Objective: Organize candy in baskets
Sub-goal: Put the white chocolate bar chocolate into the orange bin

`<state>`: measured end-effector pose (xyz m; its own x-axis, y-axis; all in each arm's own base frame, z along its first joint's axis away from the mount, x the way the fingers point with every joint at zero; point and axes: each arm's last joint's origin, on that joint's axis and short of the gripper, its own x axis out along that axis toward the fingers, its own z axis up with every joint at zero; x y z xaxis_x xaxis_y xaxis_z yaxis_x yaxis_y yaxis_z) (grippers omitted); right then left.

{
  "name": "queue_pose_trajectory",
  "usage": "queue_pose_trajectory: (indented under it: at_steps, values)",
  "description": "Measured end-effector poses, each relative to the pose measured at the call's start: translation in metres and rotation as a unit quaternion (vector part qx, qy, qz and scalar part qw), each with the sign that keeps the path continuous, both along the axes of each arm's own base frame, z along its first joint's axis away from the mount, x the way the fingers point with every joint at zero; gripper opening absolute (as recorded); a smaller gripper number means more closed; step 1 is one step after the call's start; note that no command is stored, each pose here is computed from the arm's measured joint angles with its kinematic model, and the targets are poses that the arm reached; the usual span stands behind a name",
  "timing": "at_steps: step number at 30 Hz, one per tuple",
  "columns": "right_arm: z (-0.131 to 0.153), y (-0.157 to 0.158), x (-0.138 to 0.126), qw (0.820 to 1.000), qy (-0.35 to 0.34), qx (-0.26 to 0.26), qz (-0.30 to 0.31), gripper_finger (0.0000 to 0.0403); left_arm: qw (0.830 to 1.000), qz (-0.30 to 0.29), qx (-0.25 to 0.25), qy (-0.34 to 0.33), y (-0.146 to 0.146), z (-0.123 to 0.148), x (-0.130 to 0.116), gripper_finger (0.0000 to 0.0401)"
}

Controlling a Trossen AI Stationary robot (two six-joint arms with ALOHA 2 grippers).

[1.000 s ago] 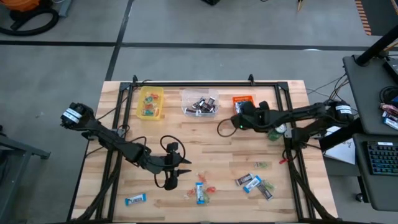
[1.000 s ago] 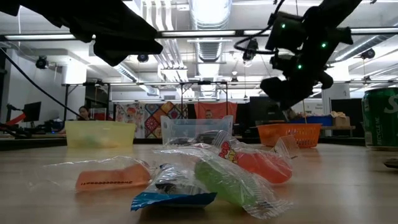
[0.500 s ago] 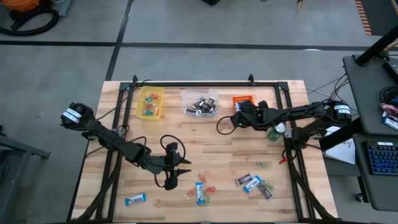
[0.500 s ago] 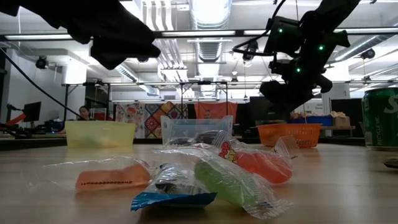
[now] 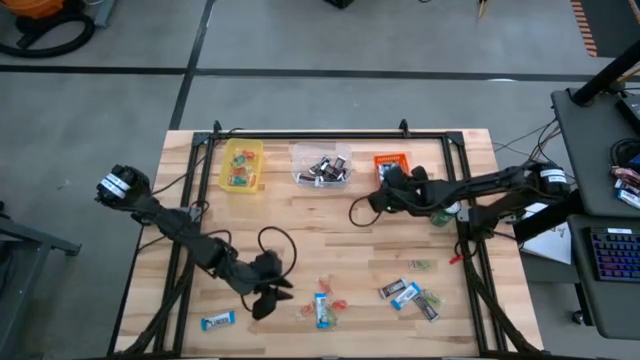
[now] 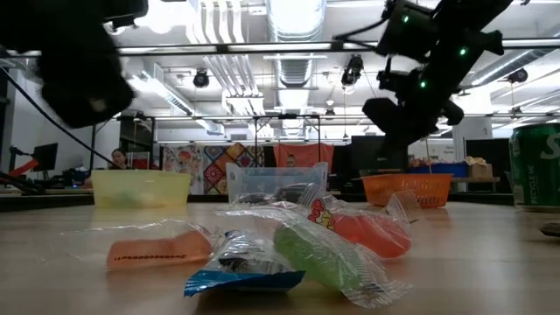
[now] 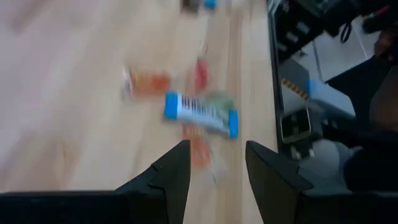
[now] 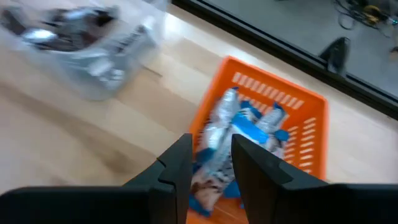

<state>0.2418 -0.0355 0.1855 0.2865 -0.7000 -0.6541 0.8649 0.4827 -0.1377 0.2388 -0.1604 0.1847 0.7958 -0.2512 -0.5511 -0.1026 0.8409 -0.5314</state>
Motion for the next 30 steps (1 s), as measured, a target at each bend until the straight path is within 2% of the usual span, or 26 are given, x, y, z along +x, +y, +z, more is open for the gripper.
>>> queue_pose_trajectory:
  at_steps: [5, 12, 19, 22, 26, 30]
  values:
    - [0.005, 0.014, 0.003, 0.999, -0.025, -0.001, 0.029, 0.0107, 0.997, -0.003, -0.063, 0.041, -0.010, -0.002, -0.008, 0.0137]
    - [0.009, 0.027, 0.010, 0.996, -0.066, -0.002, 0.055, 0.0101, 0.991, -0.013, -0.099, 0.087, -0.023, -0.006, -0.022, 0.0137]
    - [0.013, 0.033, 0.015, 0.993, -0.087, -0.011, 0.079, 0.0104, 0.986, -0.010, -0.116, 0.120, -0.030, -0.009, -0.030, 0.0136]
    - [0.013, 0.033, 0.015, 0.993, -0.088, -0.010, 0.080, 0.0105, 0.989, 0.015, -0.114, 0.092, -0.032, -0.014, -0.024, 0.0134]
    - [0.013, 0.033, 0.016, 0.993, -0.091, -0.010, 0.081, 0.0101, 0.991, -0.002, -0.120, 0.058, -0.039, -0.018, -0.017, 0.0134]
    - [0.014, 0.033, 0.017, 0.992, -0.096, -0.007, 0.083, 0.0102, 0.989, 0.007, -0.115, 0.091, -0.039, -0.027, -0.018, 0.0134]
